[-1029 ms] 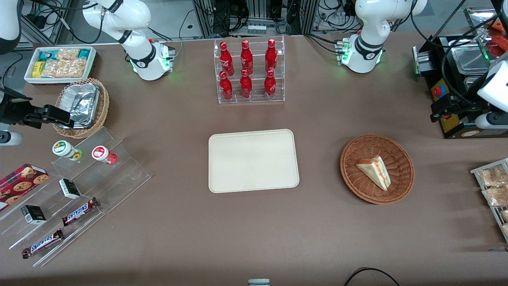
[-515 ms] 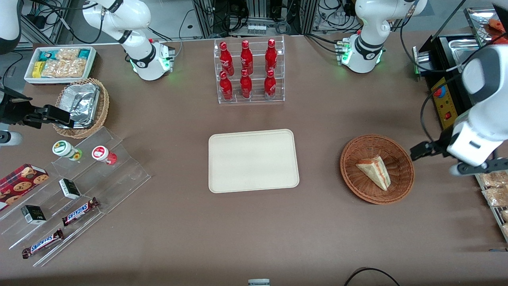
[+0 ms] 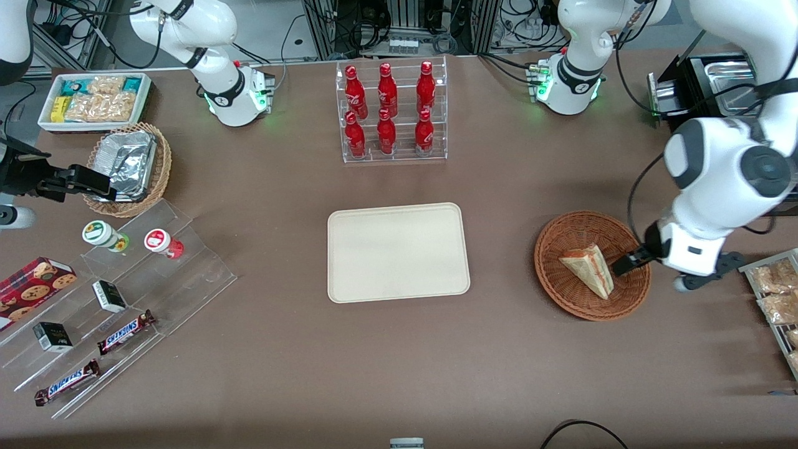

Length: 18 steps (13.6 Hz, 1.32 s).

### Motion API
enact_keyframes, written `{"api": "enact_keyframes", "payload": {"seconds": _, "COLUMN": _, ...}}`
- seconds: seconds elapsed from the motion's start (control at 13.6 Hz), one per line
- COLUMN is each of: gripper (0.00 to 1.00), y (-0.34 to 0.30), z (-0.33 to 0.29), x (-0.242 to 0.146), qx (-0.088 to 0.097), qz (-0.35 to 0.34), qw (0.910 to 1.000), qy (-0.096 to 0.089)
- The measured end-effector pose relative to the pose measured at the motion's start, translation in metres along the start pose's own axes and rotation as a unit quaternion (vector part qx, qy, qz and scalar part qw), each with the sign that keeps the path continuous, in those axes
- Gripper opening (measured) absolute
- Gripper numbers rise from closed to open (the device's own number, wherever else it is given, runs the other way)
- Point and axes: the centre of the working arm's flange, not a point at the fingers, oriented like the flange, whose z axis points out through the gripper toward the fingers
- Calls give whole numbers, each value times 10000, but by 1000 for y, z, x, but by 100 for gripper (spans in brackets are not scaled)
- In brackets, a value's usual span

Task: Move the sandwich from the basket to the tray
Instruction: 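Move the left gripper down over the wrapped sandwich in the wicker basket, then close the left gripper on the upright sandwich and lift it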

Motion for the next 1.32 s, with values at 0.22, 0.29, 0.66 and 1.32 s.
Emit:
{"api": "enact_keyframes", "payload": {"seconds": 0.22, "gripper": 100, "y": 3, "z": 25, "x": -17, "qx": 9, "qz": -92, "qw": 9999, "qy": -58}}
{"api": "enact_keyframes", "payload": {"seconds": 0.29, "gripper": 100, "y": 0, "z": 33, "x": -20, "qx": 37, "qz": -98, "qw": 9999, "qy": -103}}
{"api": "enact_keyframes", "payload": {"seconds": 0.66, "gripper": 100, "y": -7, "z": 70, "x": -29, "qx": 176, "qz": -72, "qw": 9995, "qy": -247}}
{"api": "enact_keyframes", "payload": {"seconds": 1.32, "gripper": 100, "y": -19, "z": 135, "x": -38, "qx": 86, "qz": -188, "qw": 9996, "qy": -182}}
